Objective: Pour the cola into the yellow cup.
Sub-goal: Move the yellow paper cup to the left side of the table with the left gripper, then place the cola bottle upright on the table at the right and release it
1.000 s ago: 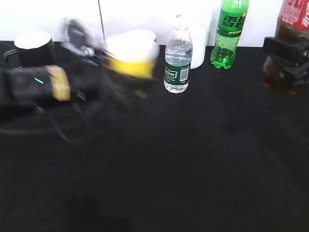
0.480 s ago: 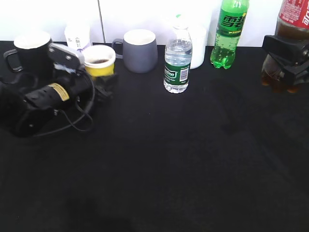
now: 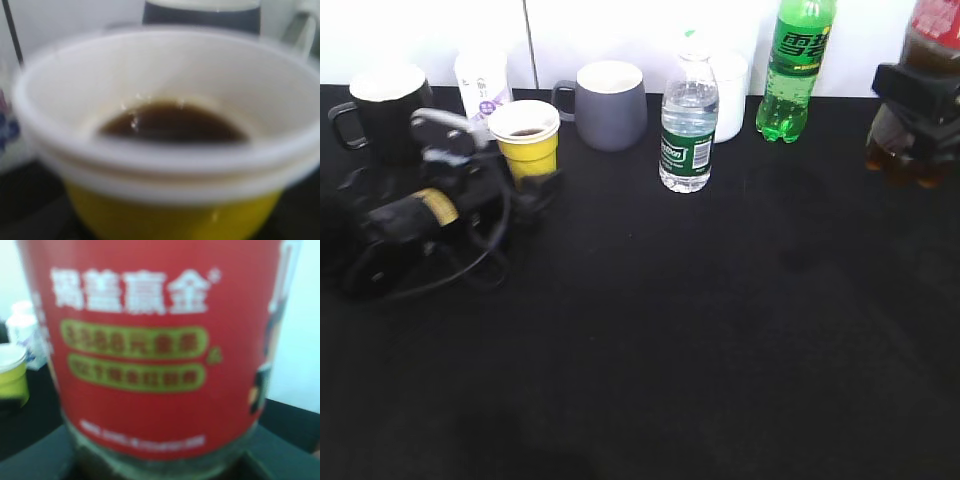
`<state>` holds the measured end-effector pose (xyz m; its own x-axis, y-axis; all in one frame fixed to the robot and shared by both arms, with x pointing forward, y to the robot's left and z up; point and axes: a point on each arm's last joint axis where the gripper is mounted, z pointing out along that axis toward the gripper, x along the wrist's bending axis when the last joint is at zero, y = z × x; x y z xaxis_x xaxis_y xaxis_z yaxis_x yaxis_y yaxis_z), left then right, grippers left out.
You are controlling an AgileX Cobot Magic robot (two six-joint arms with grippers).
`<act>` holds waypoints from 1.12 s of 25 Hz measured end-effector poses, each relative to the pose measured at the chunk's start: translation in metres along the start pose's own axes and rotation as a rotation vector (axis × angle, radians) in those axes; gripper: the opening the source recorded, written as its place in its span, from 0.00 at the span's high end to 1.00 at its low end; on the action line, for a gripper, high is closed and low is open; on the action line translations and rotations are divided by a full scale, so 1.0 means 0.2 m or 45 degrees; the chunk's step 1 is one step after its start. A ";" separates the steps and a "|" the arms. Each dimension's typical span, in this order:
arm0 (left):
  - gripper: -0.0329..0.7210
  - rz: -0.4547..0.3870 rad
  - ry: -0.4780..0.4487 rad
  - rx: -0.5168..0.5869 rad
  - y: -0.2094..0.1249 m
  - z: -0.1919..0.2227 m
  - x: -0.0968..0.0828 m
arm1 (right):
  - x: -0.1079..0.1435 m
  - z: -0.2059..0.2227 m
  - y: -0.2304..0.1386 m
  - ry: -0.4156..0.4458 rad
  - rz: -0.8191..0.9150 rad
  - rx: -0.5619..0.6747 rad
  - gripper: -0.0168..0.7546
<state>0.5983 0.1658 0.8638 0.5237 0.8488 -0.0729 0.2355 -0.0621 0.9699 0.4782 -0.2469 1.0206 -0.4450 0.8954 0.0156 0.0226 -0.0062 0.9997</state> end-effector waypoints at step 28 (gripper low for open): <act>0.17 0.184 -0.074 0.085 0.29 -0.55 -0.18 | -0.21 0.20 -0.66 -0.336 0.111 0.197 0.11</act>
<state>0.5037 0.1900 0.9481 0.6020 0.7969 0.0507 0.2074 -0.2174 0.9538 0.5303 -0.2658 0.8874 -0.1884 0.9792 0.0756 0.1953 -0.0381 0.9800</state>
